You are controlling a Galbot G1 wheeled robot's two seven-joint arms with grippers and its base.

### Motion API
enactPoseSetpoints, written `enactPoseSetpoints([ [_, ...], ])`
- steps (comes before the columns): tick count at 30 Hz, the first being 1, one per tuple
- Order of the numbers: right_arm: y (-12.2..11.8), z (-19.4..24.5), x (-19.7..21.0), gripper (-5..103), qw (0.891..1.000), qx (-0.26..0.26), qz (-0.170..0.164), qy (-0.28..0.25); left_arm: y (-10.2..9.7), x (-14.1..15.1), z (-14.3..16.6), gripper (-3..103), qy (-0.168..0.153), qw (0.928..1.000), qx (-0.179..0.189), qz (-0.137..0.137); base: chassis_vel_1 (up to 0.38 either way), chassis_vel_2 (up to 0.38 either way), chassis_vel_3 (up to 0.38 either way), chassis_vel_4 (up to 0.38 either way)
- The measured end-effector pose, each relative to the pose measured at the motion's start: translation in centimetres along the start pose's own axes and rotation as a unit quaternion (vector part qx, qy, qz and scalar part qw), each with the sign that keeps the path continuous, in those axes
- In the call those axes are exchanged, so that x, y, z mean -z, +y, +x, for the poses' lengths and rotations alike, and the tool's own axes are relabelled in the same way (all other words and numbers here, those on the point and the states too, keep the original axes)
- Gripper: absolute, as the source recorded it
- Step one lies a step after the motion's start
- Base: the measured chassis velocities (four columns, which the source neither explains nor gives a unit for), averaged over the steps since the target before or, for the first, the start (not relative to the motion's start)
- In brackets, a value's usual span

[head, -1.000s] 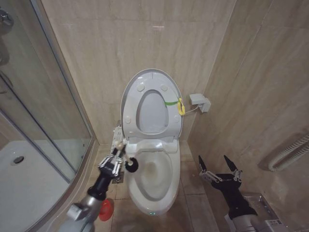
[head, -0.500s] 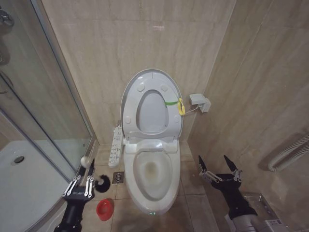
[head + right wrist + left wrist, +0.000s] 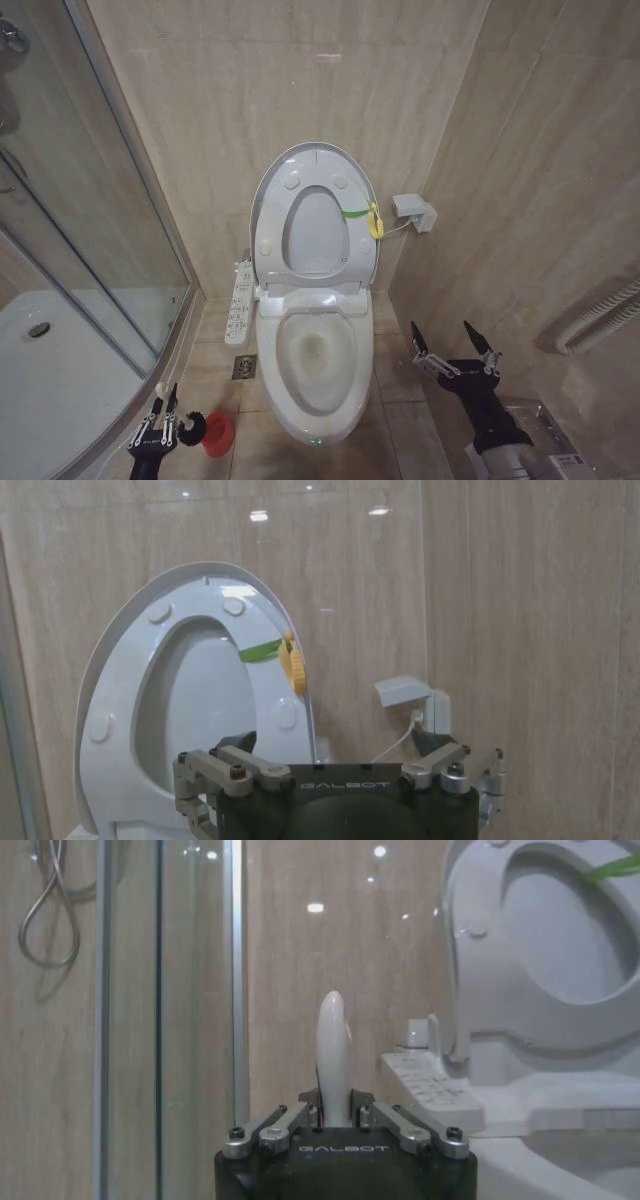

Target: Open the toilet lid, clean the toilet bowl with a toilet brush, close the toilet lid, and flush.

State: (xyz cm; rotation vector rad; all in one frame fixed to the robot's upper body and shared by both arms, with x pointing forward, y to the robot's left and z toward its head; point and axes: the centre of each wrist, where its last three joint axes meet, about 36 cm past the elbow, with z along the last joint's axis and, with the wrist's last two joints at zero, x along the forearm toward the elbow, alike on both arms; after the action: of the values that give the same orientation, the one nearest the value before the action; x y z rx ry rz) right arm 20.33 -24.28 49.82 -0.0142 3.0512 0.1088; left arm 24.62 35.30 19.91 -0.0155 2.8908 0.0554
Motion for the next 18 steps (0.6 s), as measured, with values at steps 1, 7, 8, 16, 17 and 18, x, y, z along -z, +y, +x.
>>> enactPoseSetpoints([
  [1,0.0,0.0,0.0,100,1.0,0.0,0.0,0.0,0.4,-0.7,-0.6,19,0.0,1.0,0.0,0.004,0.0,0.0,0.0,0.0],
  [7,0.0,0.0,0.0,100,1.0,0.0,0.0,0.0,1.5,-3.0,-2.3,19,0.008,0.9998,0.001,0.02,0.0,0.0,0.0,0.0],
  [8,0.0,0.0,0.0,100,1.0,0.0,0.0,0.0,1.8,-3.8,-2.4,19,0.016,0.9996,-0.002,0.022,0.0,0.0,0.0,0.0],
  [16,0.0,0.0,0.0,100,1.0,0.0,0.0,0.0,2.4,-7.1,-2.8,19,0.047,0.9973,-0.018,0.053,0.0,0.0,0.0,0.0],
  [17,0.0,0.0,0.0,100,1.0,0.0,0.0,0.0,2.5,-7.5,-3.0,19,0.05,0.9971,-0.02,0.055,0.0,0.0,0.0,0.0],
  [18,0.0,0.0,0.0,100,1.0,0.0,0.0,0.0,2.6,-8.0,-3.2,19,0.055,0.9967,-0.022,0.056,0.0,0.0,0.0,0.0],
])
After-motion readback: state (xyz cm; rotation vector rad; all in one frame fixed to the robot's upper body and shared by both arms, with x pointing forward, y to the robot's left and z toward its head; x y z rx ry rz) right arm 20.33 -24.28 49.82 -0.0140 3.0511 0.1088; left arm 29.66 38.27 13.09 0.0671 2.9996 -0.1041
